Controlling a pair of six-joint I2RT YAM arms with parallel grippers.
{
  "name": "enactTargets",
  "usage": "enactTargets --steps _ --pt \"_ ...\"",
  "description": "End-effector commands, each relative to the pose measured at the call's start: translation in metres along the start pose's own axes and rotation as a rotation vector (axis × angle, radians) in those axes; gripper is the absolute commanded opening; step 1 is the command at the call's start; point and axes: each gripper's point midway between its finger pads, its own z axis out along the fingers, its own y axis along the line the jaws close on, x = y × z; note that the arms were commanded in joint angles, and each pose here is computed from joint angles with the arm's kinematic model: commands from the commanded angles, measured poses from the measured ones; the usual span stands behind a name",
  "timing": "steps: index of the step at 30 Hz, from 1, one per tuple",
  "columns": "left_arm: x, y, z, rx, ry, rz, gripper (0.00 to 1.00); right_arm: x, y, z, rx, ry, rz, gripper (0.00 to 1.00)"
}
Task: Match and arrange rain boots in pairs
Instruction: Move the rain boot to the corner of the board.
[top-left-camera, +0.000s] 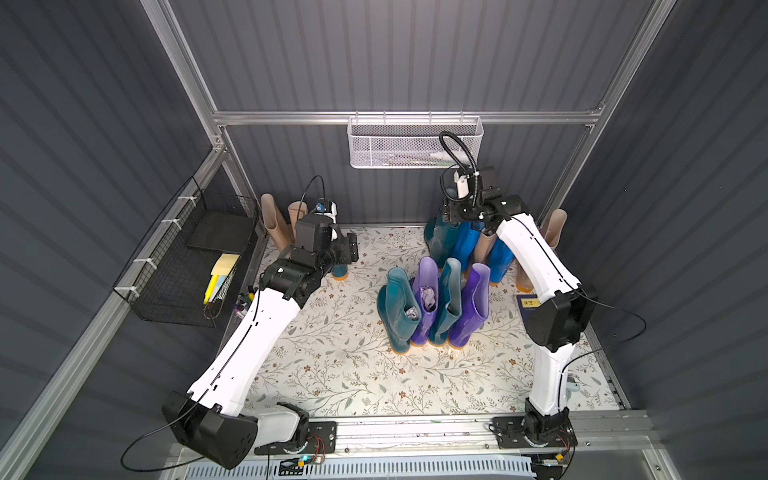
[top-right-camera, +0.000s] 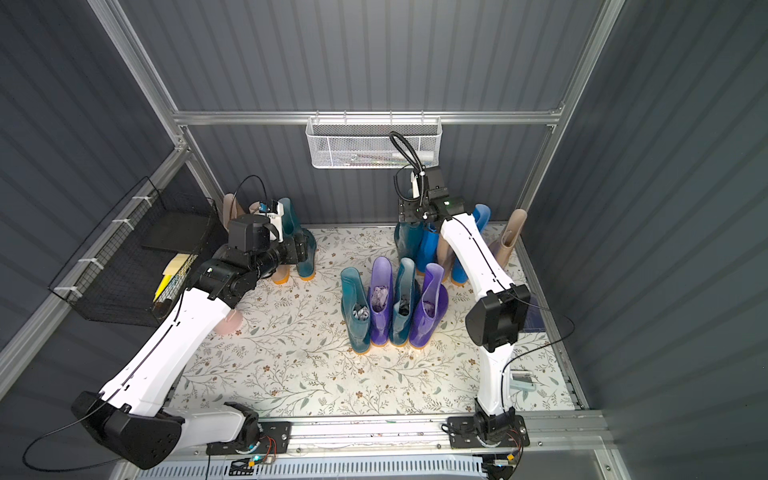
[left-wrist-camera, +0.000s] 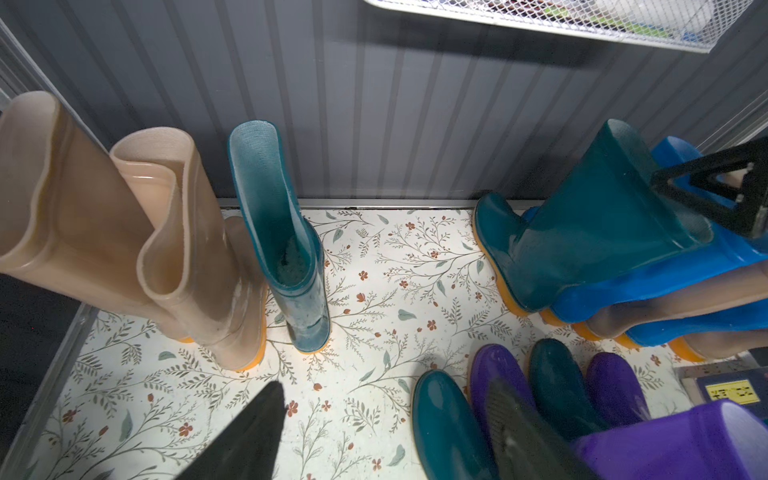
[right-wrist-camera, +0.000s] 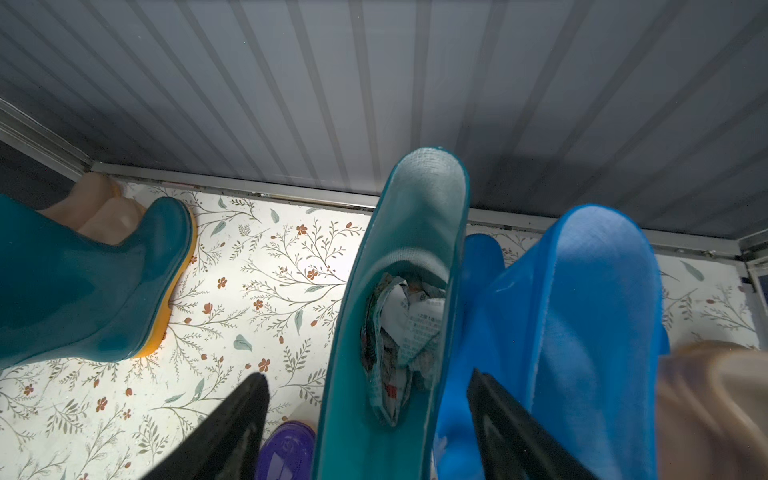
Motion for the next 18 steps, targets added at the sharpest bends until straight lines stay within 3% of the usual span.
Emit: enactTargets --steps 1,18 --pt "0.005 0.011 -0.015 -0.051 0.016 0.058 0.8 0.003 0.0 0.002 0.007 0.021 -0.016 0.78" --pt "0.009 0.014 -0.027 -0.051 0.025 0.072 0.83 0.023 0.005 0.029 -0.021 0.084 0.001 0.63"
